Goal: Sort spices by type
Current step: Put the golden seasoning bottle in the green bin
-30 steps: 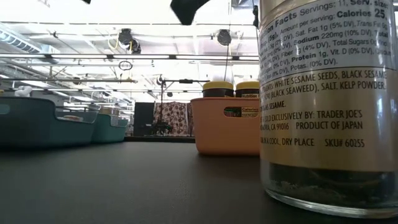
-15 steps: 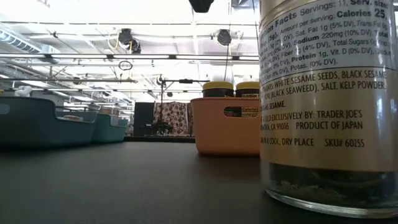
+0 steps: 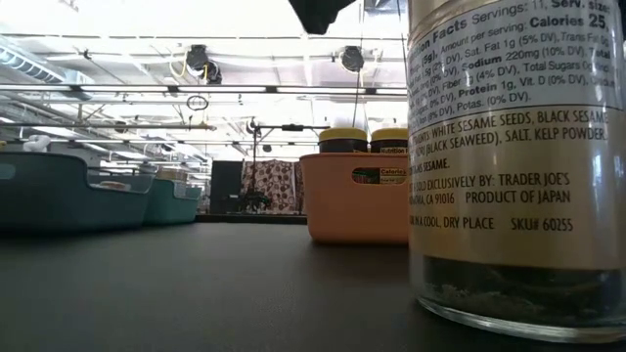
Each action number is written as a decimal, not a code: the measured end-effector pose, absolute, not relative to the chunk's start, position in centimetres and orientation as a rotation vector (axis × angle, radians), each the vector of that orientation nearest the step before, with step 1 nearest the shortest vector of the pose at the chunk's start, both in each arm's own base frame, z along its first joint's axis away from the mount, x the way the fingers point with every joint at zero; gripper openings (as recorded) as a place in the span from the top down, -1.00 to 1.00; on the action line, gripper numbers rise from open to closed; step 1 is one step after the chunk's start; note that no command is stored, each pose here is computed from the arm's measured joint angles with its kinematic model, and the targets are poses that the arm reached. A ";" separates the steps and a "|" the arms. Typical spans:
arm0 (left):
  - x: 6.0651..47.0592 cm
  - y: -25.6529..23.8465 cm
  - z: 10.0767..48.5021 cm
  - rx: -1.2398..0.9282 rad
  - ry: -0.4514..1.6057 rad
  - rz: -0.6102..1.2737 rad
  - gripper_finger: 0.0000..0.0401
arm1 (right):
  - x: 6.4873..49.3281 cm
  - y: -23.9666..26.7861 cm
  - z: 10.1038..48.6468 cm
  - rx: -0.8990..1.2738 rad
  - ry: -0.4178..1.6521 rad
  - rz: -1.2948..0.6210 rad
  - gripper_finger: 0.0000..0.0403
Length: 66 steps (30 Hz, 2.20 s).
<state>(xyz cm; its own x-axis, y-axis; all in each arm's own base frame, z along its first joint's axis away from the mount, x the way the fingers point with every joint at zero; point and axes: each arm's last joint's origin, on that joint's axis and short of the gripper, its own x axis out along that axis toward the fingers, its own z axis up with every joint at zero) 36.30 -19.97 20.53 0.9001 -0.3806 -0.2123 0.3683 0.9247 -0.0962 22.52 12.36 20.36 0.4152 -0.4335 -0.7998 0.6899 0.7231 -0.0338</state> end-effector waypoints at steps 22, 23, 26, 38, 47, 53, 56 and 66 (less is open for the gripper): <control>37.2 -20.4 17.2 -0.034 0.260 -0.345 -0.97 | 22.5 12.5 20.4 0.315 0.892 -0.713 -0.91; 37.2 -20.3 17.2 -0.032 0.259 -0.337 -0.97 | 22.5 12.5 20.4 0.315 0.892 -0.713 -0.91; 37.2 -20.3 17.1 -0.029 0.271 -0.334 -0.97 | 22.5 12.5 20.4 0.316 0.891 -0.712 -0.91; 37.2 -20.4 17.3 -0.045 0.240 -0.332 -0.97 | 22.5 12.4 20.4 0.296 0.874 -0.717 -0.91; 37.4 -20.5 16.9 -0.045 0.223 -0.300 -0.97 | 22.5 12.4 20.4 0.295 0.874 -0.716 -0.91; 37.8 -21.0 14.4 -0.045 0.196 -0.317 -0.97 | 22.6 12.5 20.4 0.297 0.872 -0.715 -0.91; 37.9 -21.0 14.0 -0.030 0.197 -0.319 -0.97 | 22.6 12.5 20.4 0.302 0.867 -0.712 -0.91; 37.9 -20.9 13.5 -0.011 0.245 -0.316 -0.97 | 23.8 13.2 20.8 0.302 0.809 -0.596 -0.91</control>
<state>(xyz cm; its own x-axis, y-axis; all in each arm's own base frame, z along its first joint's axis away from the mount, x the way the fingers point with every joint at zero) 37.86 -20.93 13.46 0.9209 -0.3093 -0.2371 0.3066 0.9506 -0.0492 23.77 13.23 20.77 0.5397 -0.3812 -0.7506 0.6041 0.7964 0.0299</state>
